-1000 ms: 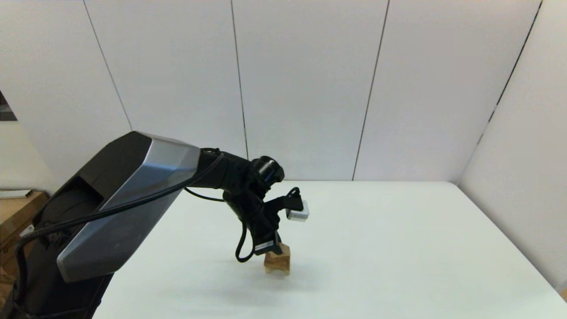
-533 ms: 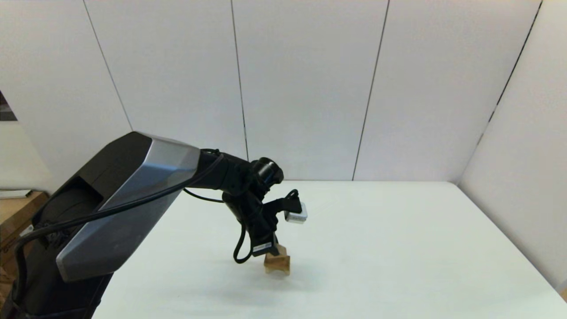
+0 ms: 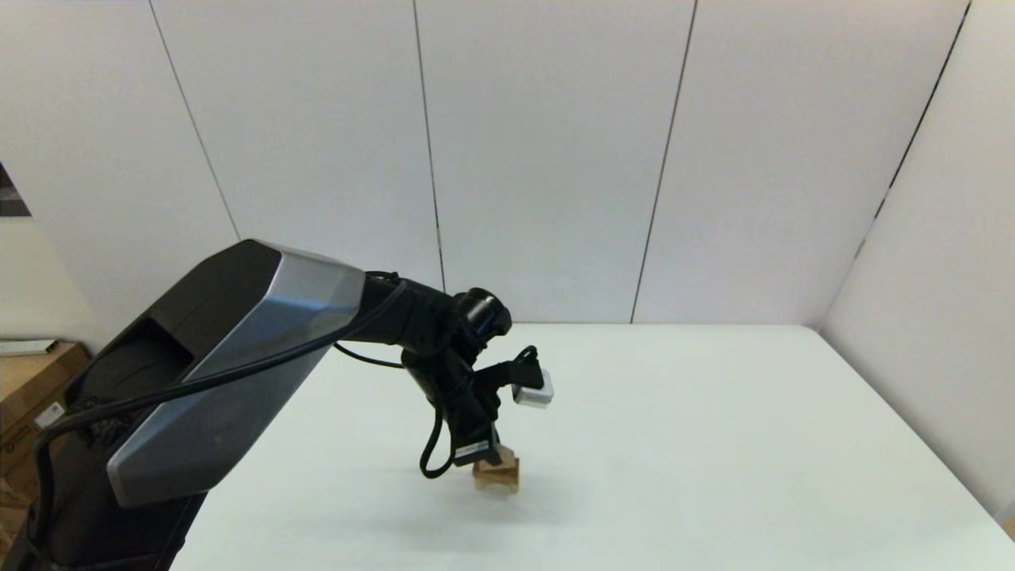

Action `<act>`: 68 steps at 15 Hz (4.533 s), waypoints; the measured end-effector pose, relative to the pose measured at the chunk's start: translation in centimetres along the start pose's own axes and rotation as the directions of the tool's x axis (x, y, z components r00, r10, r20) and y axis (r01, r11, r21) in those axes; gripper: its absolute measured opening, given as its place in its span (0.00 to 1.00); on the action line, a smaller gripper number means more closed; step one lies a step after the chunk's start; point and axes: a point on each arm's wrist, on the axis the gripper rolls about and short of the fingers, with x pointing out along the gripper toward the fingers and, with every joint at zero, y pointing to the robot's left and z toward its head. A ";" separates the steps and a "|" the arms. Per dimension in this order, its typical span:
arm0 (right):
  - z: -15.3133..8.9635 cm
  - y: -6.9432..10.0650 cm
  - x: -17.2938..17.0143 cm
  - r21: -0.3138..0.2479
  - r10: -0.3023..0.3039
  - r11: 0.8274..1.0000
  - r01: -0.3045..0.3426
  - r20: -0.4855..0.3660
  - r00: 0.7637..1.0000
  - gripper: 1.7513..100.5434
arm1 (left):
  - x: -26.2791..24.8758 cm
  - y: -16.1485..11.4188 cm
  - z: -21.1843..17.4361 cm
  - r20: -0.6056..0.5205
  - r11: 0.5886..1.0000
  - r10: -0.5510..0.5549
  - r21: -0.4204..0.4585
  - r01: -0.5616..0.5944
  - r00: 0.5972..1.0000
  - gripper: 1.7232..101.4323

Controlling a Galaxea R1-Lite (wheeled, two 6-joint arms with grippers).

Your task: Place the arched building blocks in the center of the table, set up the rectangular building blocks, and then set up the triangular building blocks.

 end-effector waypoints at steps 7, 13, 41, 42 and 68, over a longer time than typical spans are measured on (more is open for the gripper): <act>0.0 0.0 0.0 0.000 0.000 1.000 0.000 0.000 1.000 0.97 | 0.4 0.0 -0.2 -0.012 1.000 -0.002 -0.003 0.002 1.000 0.19; 0.0 0.0 0.0 0.000 0.000 1.000 0.000 0.000 1.000 0.97 | 0.6 0.2 -0.3 -0.035 1.000 0.017 -0.004 -0.017 0.999 0.23; 0.0 0.0 0.0 0.000 0.000 1.000 0.000 0.000 1.000 0.97 | -35.7 -21.8 -8.5 0.342 0.778 0.605 -0.445 -0.443 0.719 0.94; 0.0 0.0 0.0 0.000 0.000 1.000 0.000 0.000 1.000 0.97 | -36.4 -23.7 -10.0 0.333 0.731 0.660 -0.489 -0.476 0.673 0.94; 0.0 0.0 0.0 0.001 0.000 1.000 0.000 0.000 1.000 0.97 | -14.4 -35.7 -24.3 0.089 0.093 0.996 -0.871 -0.482 0.030 0.96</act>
